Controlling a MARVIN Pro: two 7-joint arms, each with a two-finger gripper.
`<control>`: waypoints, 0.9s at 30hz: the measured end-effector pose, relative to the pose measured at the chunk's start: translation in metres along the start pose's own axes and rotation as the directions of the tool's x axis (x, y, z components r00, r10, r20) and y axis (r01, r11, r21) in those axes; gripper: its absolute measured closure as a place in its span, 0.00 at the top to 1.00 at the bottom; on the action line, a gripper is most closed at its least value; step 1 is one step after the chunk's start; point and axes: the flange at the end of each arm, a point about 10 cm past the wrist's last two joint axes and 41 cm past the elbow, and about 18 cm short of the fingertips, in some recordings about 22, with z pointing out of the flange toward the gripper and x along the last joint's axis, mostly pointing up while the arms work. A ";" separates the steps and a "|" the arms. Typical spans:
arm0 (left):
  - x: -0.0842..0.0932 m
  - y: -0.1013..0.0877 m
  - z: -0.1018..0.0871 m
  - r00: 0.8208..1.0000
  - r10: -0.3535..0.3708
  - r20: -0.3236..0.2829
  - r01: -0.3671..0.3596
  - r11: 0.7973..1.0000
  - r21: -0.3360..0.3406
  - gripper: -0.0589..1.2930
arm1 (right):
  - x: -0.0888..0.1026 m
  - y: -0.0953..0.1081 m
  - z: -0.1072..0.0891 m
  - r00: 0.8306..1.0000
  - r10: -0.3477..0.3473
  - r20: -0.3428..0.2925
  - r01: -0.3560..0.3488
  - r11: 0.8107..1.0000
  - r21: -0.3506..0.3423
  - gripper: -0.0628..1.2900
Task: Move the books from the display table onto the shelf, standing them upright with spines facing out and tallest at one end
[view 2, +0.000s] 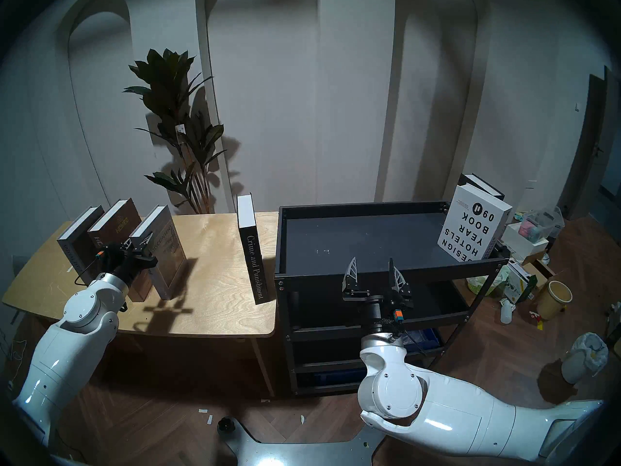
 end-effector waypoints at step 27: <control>0.120 0.004 -0.027 0.983 -0.141 -0.114 0.125 0.983 -0.136 0.28 | 0.000 0.000 0.000 1.000 -0.001 0.000 0.001 1.000 0.000 0.94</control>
